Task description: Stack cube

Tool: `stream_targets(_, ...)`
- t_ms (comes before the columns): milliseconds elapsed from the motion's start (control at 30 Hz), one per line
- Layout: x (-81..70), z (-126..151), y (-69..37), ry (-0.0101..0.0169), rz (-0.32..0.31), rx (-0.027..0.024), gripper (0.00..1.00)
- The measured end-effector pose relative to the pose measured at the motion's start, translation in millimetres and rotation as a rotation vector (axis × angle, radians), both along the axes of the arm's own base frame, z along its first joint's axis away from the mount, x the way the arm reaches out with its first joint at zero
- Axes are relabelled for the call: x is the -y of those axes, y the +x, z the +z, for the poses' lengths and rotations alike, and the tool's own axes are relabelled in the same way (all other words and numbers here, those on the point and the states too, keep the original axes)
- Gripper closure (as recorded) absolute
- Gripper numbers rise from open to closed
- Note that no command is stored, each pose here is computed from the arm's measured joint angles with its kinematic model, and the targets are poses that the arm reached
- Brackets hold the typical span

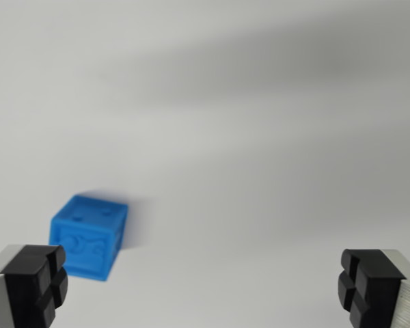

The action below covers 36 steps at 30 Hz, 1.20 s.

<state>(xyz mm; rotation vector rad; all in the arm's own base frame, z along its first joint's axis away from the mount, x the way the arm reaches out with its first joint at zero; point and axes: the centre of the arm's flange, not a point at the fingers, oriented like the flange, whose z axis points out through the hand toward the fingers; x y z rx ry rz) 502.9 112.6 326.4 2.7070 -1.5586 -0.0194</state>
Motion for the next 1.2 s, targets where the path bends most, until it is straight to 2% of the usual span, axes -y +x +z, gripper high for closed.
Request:
stream_targets(167, -15.4, -9.4, -9.7, 0.0009, -0.023, 0.0039, 0.00)
stream_targets(300, -27.2, -17.1, -17.1, 0.0013, -0.040, 0.0048, 0.00)
stream_targets(833, -76.8, -51.2, -47.4, 0.0070, -0.118, 0.0101, 0.00)
stream_targets(967, -88.8, -58.9, -54.2, 0.0075, -0.135, 0.0116, 0.00)
stream_targets(1100, -101.8, -68.4, -62.6, 0.0066, -0.155, 0.0128, 0.00)
stream_targets(1200, -112.1, -75.6, -68.9, 0.0070, -0.170, 0.0146, 0.00)
